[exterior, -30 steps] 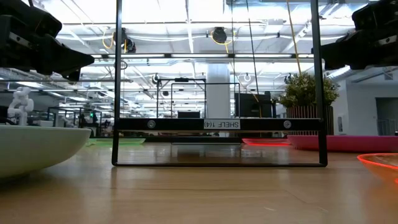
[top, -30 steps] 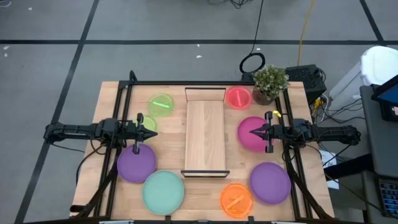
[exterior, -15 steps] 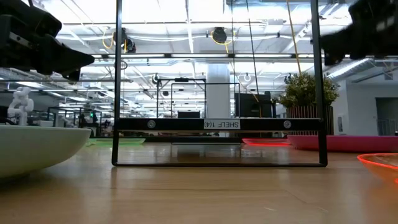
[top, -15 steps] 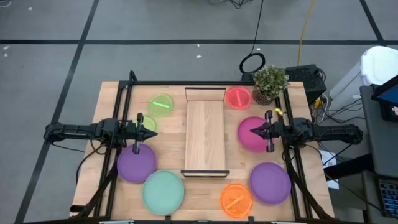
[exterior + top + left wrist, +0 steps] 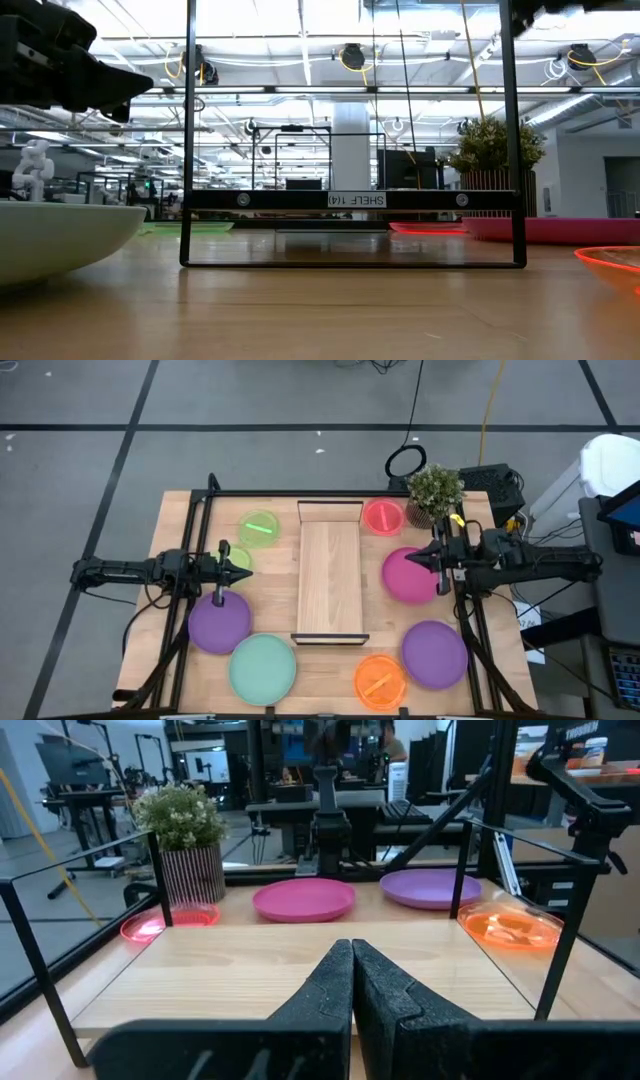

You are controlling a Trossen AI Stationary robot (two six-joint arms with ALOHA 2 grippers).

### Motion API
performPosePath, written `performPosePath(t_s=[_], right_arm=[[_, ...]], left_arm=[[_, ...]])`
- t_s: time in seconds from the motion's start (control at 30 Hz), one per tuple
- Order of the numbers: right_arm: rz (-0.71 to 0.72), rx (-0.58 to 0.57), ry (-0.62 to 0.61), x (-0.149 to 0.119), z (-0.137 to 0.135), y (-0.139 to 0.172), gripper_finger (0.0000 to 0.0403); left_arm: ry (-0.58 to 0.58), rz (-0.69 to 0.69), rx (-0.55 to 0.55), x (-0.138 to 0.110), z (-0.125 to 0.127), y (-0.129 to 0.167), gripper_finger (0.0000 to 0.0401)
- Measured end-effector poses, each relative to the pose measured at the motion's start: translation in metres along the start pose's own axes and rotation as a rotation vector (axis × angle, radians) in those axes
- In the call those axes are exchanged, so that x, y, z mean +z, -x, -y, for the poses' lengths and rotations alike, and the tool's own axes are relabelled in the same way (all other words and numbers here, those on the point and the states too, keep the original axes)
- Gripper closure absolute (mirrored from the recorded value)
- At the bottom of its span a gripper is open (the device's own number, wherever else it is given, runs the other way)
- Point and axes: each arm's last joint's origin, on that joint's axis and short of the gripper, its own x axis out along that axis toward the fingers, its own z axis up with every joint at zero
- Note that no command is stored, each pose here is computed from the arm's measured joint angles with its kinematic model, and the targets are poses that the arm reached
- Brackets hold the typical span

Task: Place and stack plates onto a shelf
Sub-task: Put the pink plate on the shelf

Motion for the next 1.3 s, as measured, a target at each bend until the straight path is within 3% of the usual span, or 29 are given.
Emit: performPosePath(t_s=[0.27,0.53,1.03,1.3], right_arm=[[-0.027,-0.012,0.009,0.050,0.002,-0.020,0.0403],[-0.157,-0.132,0.038,0.077,0.006,-0.041,0.0403],[-0.364,-0.136,-0.083,0.052,0.002,-0.075,0.0403],[-0.405,-0.150,-0.147,0.040,0.001,-0.077,0.0403]], left_arm=[[0.001,0.001,-0.001,0.000,0.000,0.000,0.0398],[-0.003,-0.029,0.017,-0.003,0.000,0.000,0.0398],[-0.017,-0.032,0.062,-0.002,-0.002,0.000,0.0398],[0.042,-0.044,0.081,0.031,-0.004,0.007,0.0398]])
